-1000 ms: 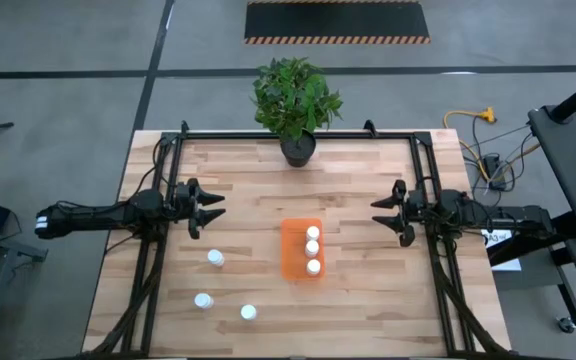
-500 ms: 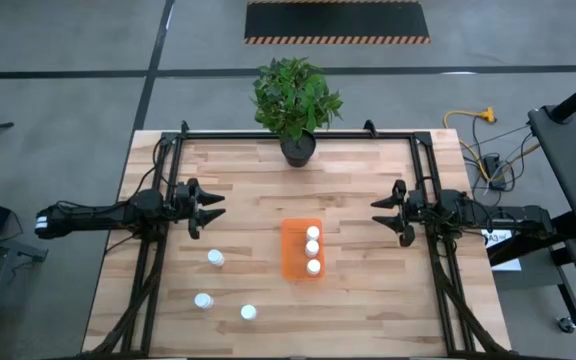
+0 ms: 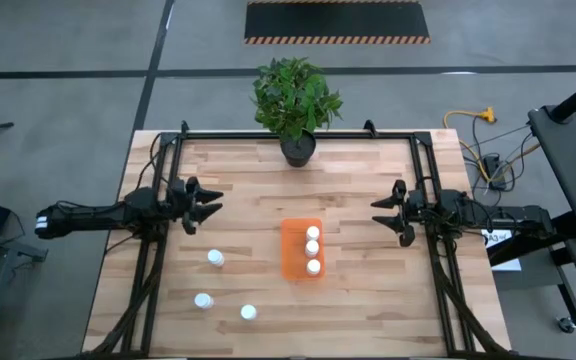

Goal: Pick and place pill bottles into a basket
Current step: Put the white pill bottle into the orange bin

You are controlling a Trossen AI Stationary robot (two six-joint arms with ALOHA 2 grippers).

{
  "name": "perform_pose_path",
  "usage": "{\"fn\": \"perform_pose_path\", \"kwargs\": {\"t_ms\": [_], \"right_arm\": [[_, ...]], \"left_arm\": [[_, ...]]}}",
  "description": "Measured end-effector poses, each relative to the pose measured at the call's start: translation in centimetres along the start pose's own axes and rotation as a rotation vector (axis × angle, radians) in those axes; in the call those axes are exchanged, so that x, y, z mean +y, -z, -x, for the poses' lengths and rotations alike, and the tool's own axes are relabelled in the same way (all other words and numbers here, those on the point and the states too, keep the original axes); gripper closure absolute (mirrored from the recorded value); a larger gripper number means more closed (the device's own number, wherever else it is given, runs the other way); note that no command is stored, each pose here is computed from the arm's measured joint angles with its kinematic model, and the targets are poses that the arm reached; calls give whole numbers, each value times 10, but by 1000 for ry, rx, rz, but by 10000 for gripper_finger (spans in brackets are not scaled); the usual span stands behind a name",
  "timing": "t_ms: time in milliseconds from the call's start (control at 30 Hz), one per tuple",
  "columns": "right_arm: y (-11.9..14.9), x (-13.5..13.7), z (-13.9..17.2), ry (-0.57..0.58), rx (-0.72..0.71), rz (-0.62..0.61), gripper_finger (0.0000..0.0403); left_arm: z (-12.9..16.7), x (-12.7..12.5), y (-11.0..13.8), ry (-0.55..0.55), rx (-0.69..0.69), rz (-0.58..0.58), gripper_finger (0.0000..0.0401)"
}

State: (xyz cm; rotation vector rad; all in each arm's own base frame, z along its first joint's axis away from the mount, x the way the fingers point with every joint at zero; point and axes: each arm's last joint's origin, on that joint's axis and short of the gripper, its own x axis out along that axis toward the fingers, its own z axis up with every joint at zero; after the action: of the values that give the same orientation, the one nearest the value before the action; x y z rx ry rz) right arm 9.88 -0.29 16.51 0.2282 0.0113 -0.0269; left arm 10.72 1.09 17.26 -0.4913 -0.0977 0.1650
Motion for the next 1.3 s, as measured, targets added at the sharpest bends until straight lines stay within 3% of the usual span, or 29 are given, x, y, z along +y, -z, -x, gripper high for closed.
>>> {"fn": "perform_pose_path", "kwargs": {"t_ms": [167, 633, 800, 1167, 1300], "right_arm": [[0, 0, 0, 0, 0, 0, 211], [0, 0, 0, 0, 0, 0, 211], [0, 0, 0, 0, 0, 0, 211], [0, 0, 0, 0, 0, 0, 211], [0, 0, 0, 0, 0, 0, 211]], "left_arm": [[0, -4, -12, 19, -136, 167, 201], [13, -26, -56, 324, -608, 251, 201], [8, -30, -62, 353, -603, 324, 201], [-10, -52, -97, 393, -636, 333, 201], [-13, -58, -108, 451, -624, 414, 201]]}}
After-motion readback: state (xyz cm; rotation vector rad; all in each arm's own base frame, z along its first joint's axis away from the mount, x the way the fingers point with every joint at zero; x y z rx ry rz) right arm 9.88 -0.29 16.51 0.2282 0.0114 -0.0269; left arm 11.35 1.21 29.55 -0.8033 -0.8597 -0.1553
